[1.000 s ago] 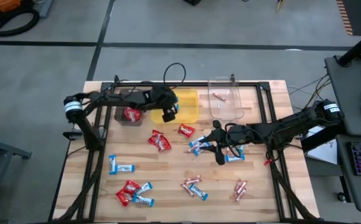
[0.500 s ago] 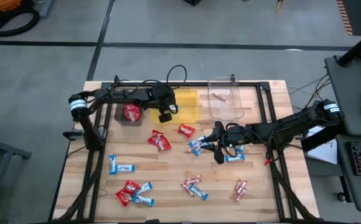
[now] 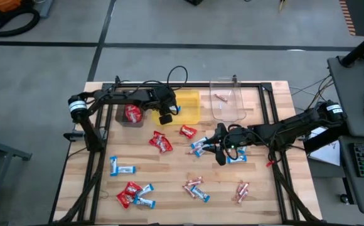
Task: Sort candy
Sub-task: Put the orange candy into the transparent bin
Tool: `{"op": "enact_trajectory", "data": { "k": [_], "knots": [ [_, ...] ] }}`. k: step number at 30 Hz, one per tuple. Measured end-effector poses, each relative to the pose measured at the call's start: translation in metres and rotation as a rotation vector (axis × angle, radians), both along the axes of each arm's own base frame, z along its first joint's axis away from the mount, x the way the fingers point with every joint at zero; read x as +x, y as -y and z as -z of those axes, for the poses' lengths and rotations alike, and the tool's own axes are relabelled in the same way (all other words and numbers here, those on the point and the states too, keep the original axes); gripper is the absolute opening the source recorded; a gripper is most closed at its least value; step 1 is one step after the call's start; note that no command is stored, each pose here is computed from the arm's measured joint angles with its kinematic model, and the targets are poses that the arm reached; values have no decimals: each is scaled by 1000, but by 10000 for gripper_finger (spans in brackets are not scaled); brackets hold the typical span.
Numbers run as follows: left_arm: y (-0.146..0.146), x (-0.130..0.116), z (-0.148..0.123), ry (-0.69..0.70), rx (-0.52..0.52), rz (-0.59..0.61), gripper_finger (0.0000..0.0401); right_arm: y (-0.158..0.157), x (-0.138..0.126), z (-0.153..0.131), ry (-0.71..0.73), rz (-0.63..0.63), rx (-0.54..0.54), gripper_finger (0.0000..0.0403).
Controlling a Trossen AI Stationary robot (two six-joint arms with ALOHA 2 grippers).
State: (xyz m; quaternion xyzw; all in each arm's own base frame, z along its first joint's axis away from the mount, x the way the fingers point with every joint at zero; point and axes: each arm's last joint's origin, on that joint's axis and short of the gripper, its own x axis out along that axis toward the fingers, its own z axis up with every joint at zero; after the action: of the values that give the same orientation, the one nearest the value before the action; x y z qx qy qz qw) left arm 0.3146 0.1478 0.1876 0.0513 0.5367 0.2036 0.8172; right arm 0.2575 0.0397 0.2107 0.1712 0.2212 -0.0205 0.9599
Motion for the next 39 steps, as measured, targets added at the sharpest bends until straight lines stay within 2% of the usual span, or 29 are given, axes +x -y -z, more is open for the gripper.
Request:
{"op": "enact_trajectory", "data": {
  "k": [7,12,17,21,24,27,29,31,34,39],
  "knots": [
    [3,-1,-6,36,-52,7,126,0,0,0,-3,27,55,130],
    [12,0,-25,114,-110,7,120,0,0,0,-8,44,111,130],
    [37,3,-48,254,-169,34,111,-3,-1,2,-46,-6,219,130],
    [70,6,-60,389,-181,93,106,-10,-5,7,-125,-24,312,130],
    [99,7,-65,484,-186,175,104,-10,-12,17,-263,64,399,130],
    [125,9,-69,531,-197,252,104,-8,-23,25,-460,181,453,130],
    [140,10,-70,537,-190,284,104,-7,-29,23,-587,277,455,130],
    [151,9,-71,537,-176,300,104,-3,-36,16,-691,383,399,130],
    [161,9,-72,532,-147,302,104,1,-43,9,-771,521,314,130],
    [162,4,-73,500,-108,263,104,2,-45,13,-792,601,332,130]
  ]
}}
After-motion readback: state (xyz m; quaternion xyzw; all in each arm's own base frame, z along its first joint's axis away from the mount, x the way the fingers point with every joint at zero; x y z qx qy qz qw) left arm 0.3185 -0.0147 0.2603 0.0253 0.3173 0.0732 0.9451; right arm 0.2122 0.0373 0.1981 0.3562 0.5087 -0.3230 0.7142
